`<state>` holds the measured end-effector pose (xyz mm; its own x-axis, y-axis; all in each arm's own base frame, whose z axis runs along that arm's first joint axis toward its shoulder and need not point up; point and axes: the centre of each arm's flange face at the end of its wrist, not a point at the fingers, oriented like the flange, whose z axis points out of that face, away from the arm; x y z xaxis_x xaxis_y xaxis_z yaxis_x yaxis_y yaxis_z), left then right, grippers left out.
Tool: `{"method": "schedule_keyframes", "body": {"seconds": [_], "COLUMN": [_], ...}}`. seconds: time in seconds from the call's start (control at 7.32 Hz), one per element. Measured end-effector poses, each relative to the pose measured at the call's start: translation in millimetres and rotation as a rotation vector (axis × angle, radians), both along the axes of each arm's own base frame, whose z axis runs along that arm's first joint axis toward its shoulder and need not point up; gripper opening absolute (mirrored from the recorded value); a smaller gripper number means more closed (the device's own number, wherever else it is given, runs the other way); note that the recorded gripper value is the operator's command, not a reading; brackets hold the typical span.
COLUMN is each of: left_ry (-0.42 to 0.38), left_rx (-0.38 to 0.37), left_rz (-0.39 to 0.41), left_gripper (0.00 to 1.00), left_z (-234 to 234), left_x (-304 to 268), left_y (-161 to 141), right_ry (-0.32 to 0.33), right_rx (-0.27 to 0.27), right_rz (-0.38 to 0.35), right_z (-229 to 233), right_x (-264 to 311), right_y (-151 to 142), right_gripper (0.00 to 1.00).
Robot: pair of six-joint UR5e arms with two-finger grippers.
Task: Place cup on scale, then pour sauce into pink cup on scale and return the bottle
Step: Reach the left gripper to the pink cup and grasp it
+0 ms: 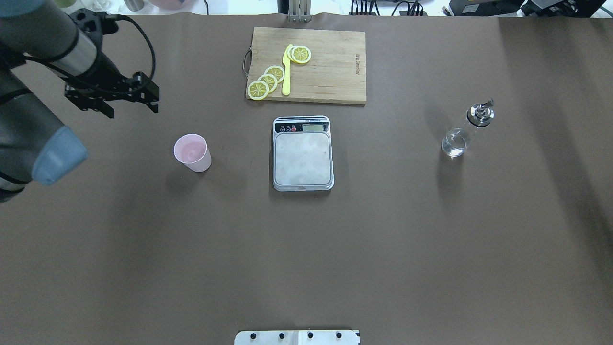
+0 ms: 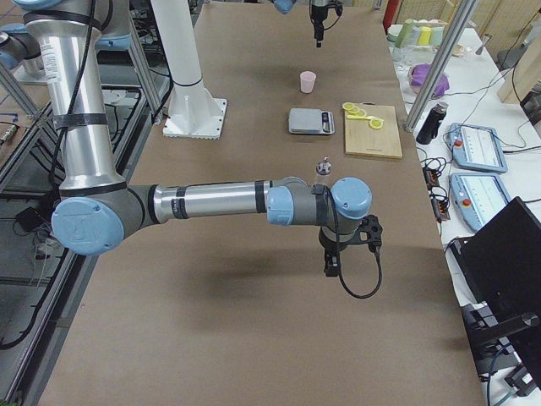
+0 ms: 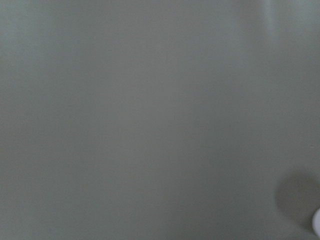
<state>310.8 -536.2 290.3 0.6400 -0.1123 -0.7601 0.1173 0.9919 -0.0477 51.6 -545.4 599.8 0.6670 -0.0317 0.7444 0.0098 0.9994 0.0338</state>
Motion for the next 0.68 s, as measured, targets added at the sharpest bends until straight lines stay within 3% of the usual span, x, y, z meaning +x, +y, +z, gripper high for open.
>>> {"method": "schedule_keyframes", "body": {"seconds": [0.27, 0.68], "left_ry": [0.0, -0.01], "left_rx": [0.003, -0.004], "left_rz": [-0.008, -0.011], "left_gripper": [0.97, 0.96], "left_z": [2.6, 31.6], "left_x": [53.6, 81.2], "left_y": [12.4, 7.6], "right_ry": [0.001, 0.001], "right_rx": [0.001, 0.005], "right_rz": [0.0, 0.0], "right_z": [-0.2, -2.5], "right_x": [0.1, 0.1], "right_y": [0.0, 0.1], "right_gripper": [1.0, 1.0]}}
